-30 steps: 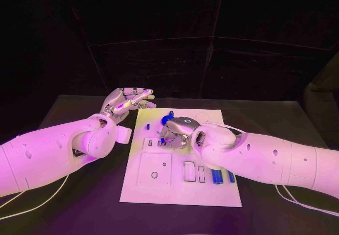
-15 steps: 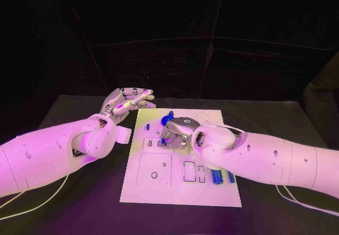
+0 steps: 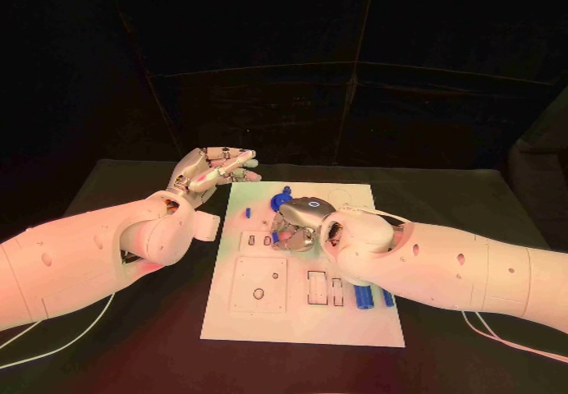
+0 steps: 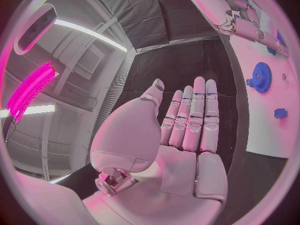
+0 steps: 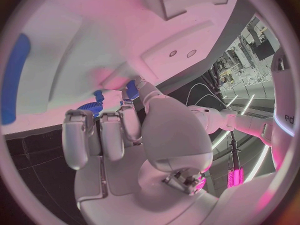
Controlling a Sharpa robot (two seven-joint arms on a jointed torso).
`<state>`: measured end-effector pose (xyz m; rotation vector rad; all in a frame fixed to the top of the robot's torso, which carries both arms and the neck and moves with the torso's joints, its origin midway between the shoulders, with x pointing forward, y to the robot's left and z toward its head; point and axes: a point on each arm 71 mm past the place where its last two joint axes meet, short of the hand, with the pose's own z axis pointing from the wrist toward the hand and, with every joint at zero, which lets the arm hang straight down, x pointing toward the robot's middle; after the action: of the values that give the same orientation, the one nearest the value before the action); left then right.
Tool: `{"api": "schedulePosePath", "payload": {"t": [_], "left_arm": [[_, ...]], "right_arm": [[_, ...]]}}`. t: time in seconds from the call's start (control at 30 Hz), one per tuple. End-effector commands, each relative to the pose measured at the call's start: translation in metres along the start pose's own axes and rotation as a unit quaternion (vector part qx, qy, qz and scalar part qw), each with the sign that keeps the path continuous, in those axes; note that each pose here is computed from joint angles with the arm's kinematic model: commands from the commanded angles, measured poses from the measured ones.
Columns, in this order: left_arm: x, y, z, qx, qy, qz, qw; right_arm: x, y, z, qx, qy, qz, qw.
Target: Assemble the parts on the task board
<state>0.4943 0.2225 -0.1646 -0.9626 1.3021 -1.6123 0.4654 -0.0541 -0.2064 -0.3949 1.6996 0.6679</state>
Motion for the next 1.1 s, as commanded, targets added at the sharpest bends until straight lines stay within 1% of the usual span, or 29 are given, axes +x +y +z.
{"api": "schedulePosePath", "payload": {"t": [0.03, 0.23, 0.33, 0.43, 0.53, 0.67, 0.73, 0.77, 0.87, 0.9, 0.93, 0.97, 1.03, 1.1], "left_arm": [[0.0008, -0.0015, 0.0004, 0.003, 0.005, -0.003, 1.000], [0.0005, -0.0014, 0.0004, 0.003, 0.004, -0.003, 1.000], [0.0004, -0.0014, 0.0004, 0.002, 0.004, -0.003, 1.000], [0.0002, -0.0013, 0.0005, 0.002, 0.004, -0.003, 1.000], [0.0000, -0.0008, 0.0006, -0.001, 0.004, -0.002, 1.000], [-0.0006, 0.0002, 0.0009, -0.006, 0.006, 0.006, 1.000], [-0.0014, 0.0010, 0.0010, -0.011, 0.007, 0.013, 1.000], [-0.0017, 0.0013, 0.0010, -0.012, 0.008, 0.016, 1.000], [-0.0030, 0.0034, 0.0006, -0.027, 0.016, 0.032, 0.999], [-0.0032, 0.0047, 0.0003, -0.038, 0.027, 0.048, 0.998], [-0.0033, 0.0052, 0.0002, -0.045, 0.034, 0.061, 0.997], [-0.0034, 0.0054, 0.0003, -0.051, 0.040, 0.071, 0.995], [-0.0041, 0.0068, 0.0008, -0.073, 0.052, 0.096, 0.991], [-0.0045, 0.0093, 0.0021, -0.111, 0.074, 0.126, 0.983]], "right_arm": [[0.006, -0.003, -0.001, 0.015, 0.018, -0.008, 1.000], [0.005, -0.003, -0.001, 0.018, 0.014, -0.007, 1.000], [0.004, -0.003, -0.001, 0.020, 0.004, -0.005, 1.000], [0.000, -0.003, -0.001, 0.017, -0.025, 0.002, 1.000], [-0.005, -0.001, -0.003, 0.006, -0.059, 0.010, 0.998], [-0.012, 0.004, -0.008, -0.031, -0.103, 0.025, 0.994], [-0.015, 0.005, -0.013, -0.057, -0.118, 0.037, 0.991], [-0.015, 0.005, -0.015, -0.065, -0.120, 0.042, 0.990], [-0.020, 0.004, -0.027, -0.104, -0.123, 0.074, 0.984], [-0.024, 0.000, -0.033, -0.120, -0.115, 0.097, 0.981], [-0.028, -0.003, -0.037, -0.125, -0.109, 0.114, 0.979], [-0.032, -0.007, -0.040, -0.126, -0.105, 0.129, 0.978], [-0.041, -0.018, -0.047, -0.121, -0.095, 0.168, 0.974], [-0.054, -0.034, -0.054, -0.105, -0.090, 0.212, 0.968]]}}
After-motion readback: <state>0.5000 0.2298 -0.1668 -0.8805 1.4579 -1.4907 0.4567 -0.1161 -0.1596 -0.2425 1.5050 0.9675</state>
